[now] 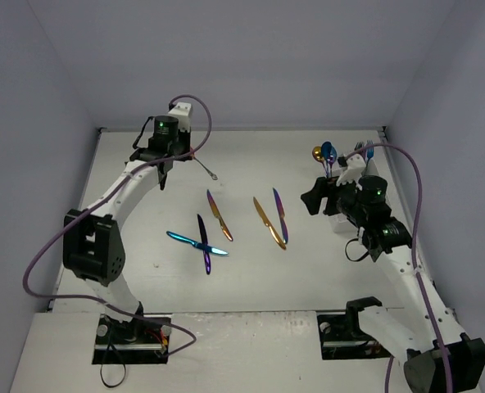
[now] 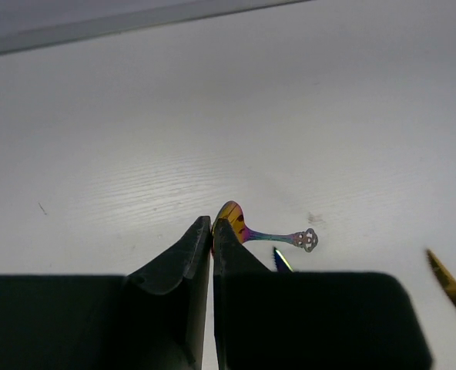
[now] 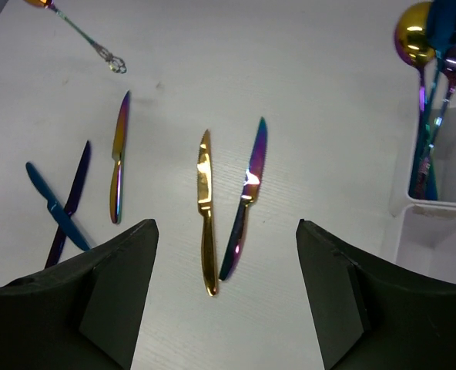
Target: Sort the eating utensils into containers
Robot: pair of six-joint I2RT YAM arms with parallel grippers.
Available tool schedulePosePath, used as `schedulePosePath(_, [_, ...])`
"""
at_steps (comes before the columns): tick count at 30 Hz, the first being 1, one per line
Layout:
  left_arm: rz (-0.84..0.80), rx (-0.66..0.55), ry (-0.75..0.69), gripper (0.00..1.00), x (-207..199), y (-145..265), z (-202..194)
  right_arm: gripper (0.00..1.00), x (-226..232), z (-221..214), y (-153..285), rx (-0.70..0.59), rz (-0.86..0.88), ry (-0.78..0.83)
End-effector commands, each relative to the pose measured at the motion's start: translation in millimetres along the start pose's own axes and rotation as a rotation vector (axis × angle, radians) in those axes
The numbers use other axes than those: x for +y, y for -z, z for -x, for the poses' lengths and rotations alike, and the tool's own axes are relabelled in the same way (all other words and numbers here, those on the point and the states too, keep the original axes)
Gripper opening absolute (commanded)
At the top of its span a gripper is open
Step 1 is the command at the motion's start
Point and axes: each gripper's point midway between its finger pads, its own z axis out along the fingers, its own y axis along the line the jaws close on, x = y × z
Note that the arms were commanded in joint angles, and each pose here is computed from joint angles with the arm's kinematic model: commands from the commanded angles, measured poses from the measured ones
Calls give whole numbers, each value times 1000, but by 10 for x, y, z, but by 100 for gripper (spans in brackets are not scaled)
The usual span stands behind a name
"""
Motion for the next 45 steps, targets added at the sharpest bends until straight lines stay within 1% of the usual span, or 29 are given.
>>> schedulePosePath(1, [-121,-134,-52,0,-508,613,445,70,467,402,-115,-71,121,164])
schedulePosePath(4, [-159,-131,-58,0,-736,825,444,70,561,442,-254,-52,132,206])
schedulePosePath(11, [-295,-115,-13,0,-1269,1220,449,70,971,559,-498,-40,202,344])
schedulePosePath(16, [-363,-116,-5,0,-1505,1444,479,70,1335,494,-716,-5,269,406])
schedulePosePath(21, [-396,-89,11,0,-1621,1541,421,68,1581,360,-908,30,297,457])
schedulePosePath(32, [-430,-65,44,0,-1668,1695,368,50,1676,165,-1190,66,295,474])
schedulePosePath(36, [-442,-66,49,0,-1676,1731,367,39,1726,143,-1209,65,308,479])
schedulePosePath(38, [-450,-64,47,0,-1702,1746,350,35,1759,156,-1207,58,313,481])
schedulePosePath(40, [-450,-58,42,0,-1706,1738,320,28,1786,182,-1193,49,316,482])
schedulePosePath(42, [-440,-54,39,0,-1691,1716,297,17,1815,212,-1172,39,321,482])
schedulePosePath(44, [-430,-54,33,0,-1679,1702,278,11,1832,233,-1154,34,324,482])
schedulePosePath(45, [-422,-54,29,0,-1666,1689,273,6,1830,237,-1149,32,323,482])
